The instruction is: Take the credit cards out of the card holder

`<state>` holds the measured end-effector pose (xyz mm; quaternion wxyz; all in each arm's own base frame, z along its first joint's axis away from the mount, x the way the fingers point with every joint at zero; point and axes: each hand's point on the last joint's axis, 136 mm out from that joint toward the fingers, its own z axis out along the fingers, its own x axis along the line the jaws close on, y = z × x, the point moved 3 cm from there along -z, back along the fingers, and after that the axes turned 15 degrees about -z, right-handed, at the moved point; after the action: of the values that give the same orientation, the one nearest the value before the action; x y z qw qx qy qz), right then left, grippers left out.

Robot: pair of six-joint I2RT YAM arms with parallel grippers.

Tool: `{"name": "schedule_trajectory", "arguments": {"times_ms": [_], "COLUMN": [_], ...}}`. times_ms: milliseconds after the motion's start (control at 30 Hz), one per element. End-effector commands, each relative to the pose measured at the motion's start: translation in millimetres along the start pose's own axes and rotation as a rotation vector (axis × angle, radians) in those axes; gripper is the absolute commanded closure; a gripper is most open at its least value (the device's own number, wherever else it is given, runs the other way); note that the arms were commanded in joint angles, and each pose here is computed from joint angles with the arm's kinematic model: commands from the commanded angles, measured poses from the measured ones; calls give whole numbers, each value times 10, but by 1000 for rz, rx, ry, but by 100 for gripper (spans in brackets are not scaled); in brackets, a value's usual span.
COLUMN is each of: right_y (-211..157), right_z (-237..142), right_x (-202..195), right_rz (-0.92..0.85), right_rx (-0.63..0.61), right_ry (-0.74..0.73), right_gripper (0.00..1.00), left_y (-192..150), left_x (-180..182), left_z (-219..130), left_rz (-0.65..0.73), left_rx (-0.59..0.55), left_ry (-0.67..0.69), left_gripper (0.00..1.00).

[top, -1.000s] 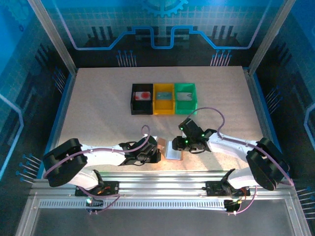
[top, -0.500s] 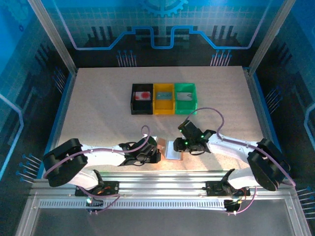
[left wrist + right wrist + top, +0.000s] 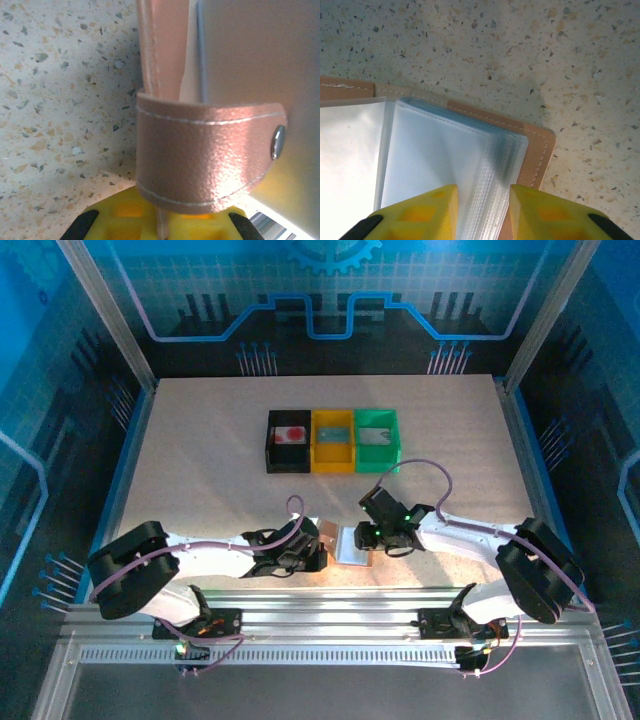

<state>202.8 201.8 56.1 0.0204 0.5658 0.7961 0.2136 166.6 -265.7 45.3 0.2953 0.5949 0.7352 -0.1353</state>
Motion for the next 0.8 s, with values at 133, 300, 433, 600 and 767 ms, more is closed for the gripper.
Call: {"name": "schedule_trajectory", "arguments": {"times_ms": [133,300,433,600,767], "right_y": [40,61,101,153,225], "right_z": [21,-9,-31,-70,-172], "right_x": [177,217,285,417,520], "right_rz": [-43,-58,-68,-89,-113], "right_rx": [-1,-3,-20,-34,-63], "right_ry": [40,49,85,140,163], "right_gripper": [74,79,81,83,86], "left_y": [-90,-93,-94,-94,-95], "left_x": [100,95,86,76,83], "left_z": [58,69,77,78,69], "left_rz": [0,0,1,3,3], "left_rx": [36,39,42,44,43], "left_ry": [29,27,24,22,22], "left_gripper": [100,100,100,100,100]}}
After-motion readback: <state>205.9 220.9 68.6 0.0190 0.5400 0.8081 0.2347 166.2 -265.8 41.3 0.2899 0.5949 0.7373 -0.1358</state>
